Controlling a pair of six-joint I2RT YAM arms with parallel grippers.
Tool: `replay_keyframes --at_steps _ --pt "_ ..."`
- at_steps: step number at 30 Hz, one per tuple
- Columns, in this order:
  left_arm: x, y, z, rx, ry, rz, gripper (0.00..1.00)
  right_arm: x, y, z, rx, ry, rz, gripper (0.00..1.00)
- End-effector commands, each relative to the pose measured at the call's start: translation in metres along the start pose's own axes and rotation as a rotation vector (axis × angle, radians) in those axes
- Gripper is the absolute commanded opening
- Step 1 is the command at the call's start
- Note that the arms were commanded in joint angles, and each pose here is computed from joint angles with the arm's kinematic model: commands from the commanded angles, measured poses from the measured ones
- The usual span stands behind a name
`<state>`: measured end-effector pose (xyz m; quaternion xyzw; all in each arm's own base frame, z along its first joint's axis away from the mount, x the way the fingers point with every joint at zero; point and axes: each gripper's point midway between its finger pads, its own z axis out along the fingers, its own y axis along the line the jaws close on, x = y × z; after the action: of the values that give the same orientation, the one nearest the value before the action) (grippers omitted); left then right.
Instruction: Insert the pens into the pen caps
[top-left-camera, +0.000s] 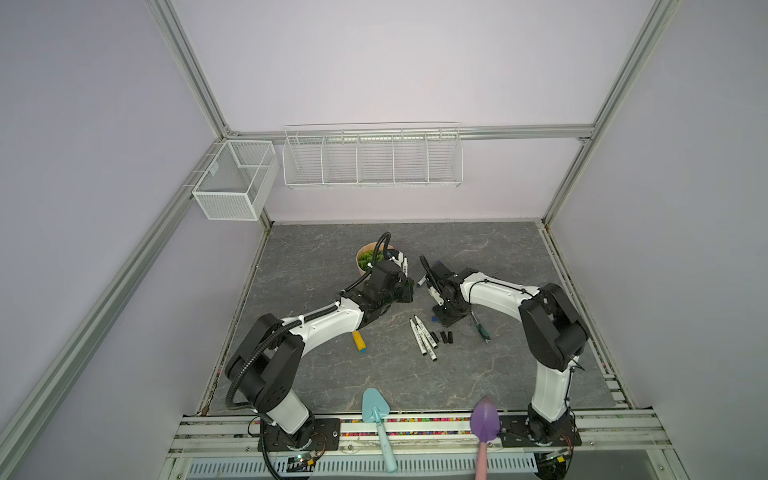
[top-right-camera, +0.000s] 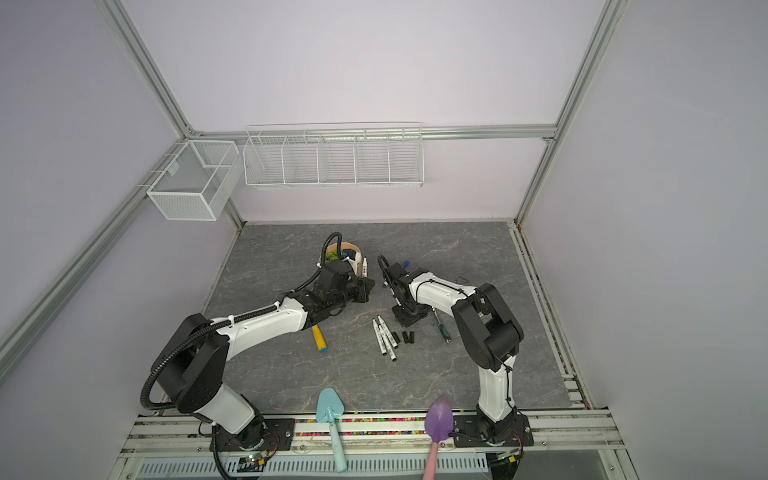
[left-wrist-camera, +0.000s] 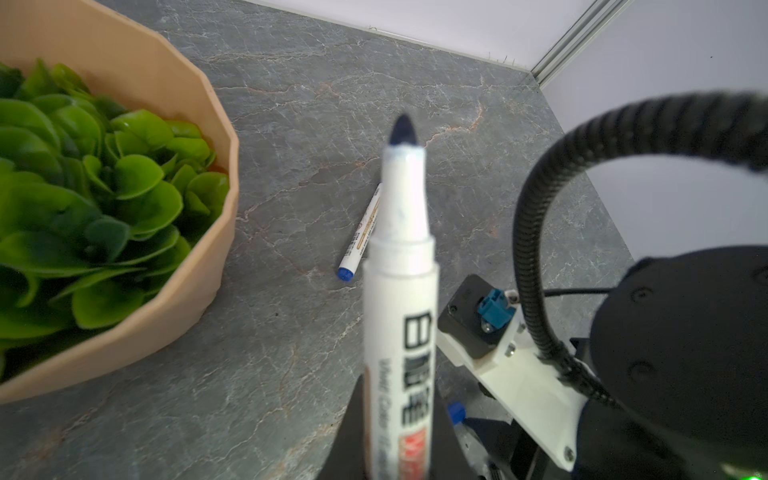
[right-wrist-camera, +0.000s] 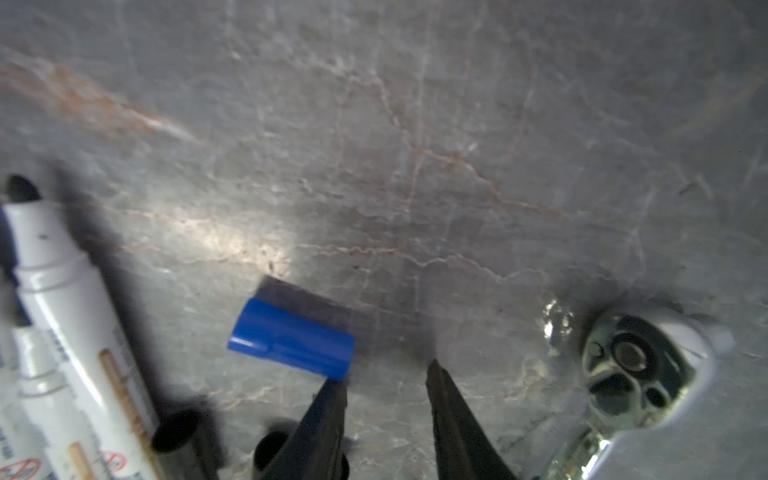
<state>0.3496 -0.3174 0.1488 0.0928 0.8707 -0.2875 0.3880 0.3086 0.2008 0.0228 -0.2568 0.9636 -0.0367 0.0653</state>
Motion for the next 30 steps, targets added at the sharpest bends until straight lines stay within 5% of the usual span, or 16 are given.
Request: replay_keyframes --at_steps 1,11,23,30 --pt "-0.013 -0.012 0.002 0.03 -0.026 0.01 0.0 -0.009 -0.013 0.0 0.04 -0.001 0.037 0.37" --pt "-0.013 -0.009 0.004 0.017 -0.03 -0.004 0.0 -0.037 0.009 -0.023 -0.115 -0.085 0.064 0.37" --pt "-0.025 -0.003 -0.01 0.006 -0.087 -0.006 0.0 -0.015 0.029 -0.028 -0.236 0.026 0.233 0.61" --pt "-0.023 -0.001 -0.015 0.005 -0.089 -0.003 0.0 -0.016 0.035 -0.009 -0.248 0.077 0.238 0.59"
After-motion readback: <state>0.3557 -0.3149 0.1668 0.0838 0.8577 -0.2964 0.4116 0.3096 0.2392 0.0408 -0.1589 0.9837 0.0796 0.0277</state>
